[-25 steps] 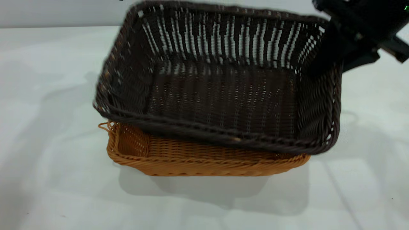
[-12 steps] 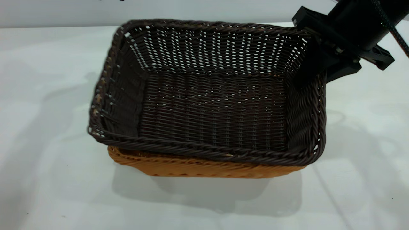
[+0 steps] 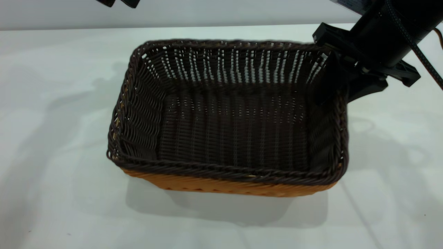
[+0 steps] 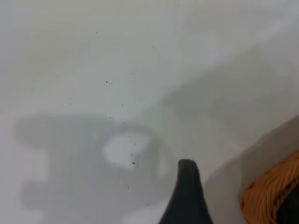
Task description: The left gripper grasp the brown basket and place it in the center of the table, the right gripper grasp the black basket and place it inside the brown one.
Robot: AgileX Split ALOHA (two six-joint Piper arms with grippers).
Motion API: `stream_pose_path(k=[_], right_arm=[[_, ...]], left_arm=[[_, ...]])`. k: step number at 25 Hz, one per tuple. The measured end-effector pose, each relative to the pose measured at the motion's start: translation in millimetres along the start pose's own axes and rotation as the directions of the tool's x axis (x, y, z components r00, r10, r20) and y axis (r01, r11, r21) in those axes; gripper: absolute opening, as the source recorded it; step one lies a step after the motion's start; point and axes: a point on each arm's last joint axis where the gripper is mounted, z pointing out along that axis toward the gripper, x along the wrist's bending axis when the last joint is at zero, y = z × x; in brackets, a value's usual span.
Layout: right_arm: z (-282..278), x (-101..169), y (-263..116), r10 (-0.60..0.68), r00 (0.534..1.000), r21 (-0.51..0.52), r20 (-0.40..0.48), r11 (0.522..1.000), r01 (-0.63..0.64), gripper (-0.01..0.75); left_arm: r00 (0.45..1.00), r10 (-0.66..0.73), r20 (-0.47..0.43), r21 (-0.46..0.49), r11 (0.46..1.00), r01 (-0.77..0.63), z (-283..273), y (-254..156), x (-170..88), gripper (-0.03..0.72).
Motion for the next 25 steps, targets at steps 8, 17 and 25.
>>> stream_pose_path(k=[8, 17, 25], right_arm=[[-2.6, -0.2, 1.6, -0.054, 0.999, -0.018, 0.004, 0.998, 0.054, 0.543], [-107.6, 12.6, 6.5, -0.168, 0.986, -0.302, 0.019, 0.939, 0.166, 0.584], [-230.1, 62.7, -60.1, -0.376, 0.923, -0.563, 0.082, 0.747, 0.354, 0.584]], left_arm=[[1.0, 0.012, -0.003, -0.005, 1.0, -0.012, -2.6, 1.2, -0.7, 0.523], [0.985, 0.141, -0.104, -0.129, 0.98, -0.154, -80.3, 27.4, -24.0, 0.523], [0.96, 0.138, -0.243, -0.186, 0.965, -0.186, -187.2, 28.7, -62.5, 0.524]])
